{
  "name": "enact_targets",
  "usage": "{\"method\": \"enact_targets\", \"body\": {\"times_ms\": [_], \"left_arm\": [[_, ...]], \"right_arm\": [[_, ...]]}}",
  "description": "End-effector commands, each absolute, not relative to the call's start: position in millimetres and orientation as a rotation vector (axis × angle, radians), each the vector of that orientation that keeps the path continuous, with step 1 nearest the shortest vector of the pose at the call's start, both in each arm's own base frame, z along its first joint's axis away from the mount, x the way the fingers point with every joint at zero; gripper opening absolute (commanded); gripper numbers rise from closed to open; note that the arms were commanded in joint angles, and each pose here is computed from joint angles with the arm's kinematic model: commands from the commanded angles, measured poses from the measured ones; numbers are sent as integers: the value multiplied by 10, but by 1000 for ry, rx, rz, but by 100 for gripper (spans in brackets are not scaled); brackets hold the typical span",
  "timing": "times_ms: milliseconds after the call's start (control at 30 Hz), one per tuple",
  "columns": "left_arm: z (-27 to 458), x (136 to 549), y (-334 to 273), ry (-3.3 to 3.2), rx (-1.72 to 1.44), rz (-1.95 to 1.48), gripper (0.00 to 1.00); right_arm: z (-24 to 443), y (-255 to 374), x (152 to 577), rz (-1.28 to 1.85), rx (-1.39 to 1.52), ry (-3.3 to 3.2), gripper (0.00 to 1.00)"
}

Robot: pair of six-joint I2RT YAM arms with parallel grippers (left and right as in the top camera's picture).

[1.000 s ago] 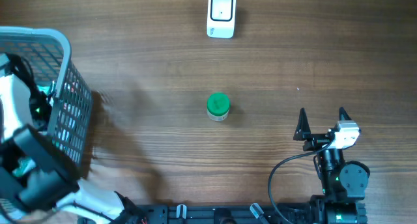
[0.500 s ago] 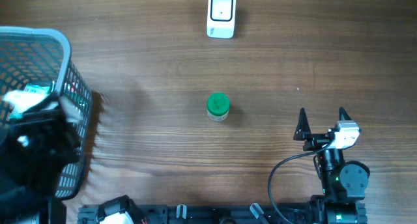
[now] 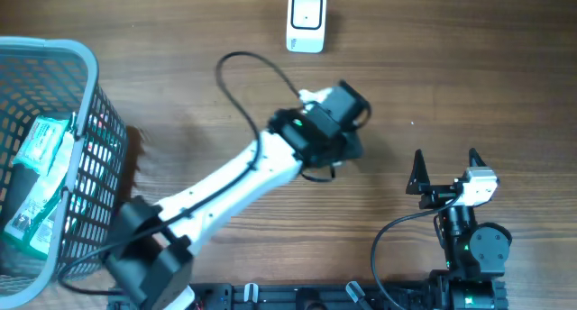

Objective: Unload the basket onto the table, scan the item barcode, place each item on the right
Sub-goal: 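Place the white pouch right of the jar with the left gripper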

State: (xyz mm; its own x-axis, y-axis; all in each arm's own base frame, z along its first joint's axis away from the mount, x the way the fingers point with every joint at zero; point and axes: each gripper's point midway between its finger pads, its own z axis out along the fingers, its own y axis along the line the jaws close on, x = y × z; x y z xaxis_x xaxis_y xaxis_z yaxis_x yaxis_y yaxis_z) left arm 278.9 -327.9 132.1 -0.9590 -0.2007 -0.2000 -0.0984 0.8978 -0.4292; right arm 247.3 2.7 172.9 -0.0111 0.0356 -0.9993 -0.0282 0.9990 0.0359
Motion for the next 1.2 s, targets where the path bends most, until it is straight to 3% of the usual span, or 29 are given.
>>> {"method": "enact_targets", "body": {"times_ms": [0,267,367,400,467,667,833,967,1167], "left_arm": [[1079,2823,-3406,2699,203,-352,50],[445,2772,-3390,2772,288,-156,51],[559,2784,-3408,2737,386,-164,68],[718,2817,-3421,2700,406,-188,78],[1056,3002,-3346,2614,336,-197,84],[2367,3496,-2753,2355,165,-311,90],[3467,3467,-1888,2094,45,-308,95],[3946,3360,-1044,1944,-184,-168,100],[4048,3115,170,1859,-576,16,100]], "right_arm": [[1748,17,2470,38,3,1571,100],[1748,17,2470,39,3,1571,100],[1748,17,2470,39,3,1571,100],[1748,17,2470,38,3,1571,100],[1748,17,2470,38,3,1571,100],[1748,17,2470,38,3,1571,100],[1748,17,2470,39,3,1571,100],[1748,17,2470,38,3,1571,100],[1748,17,2470,38,3,1571,100]]}}
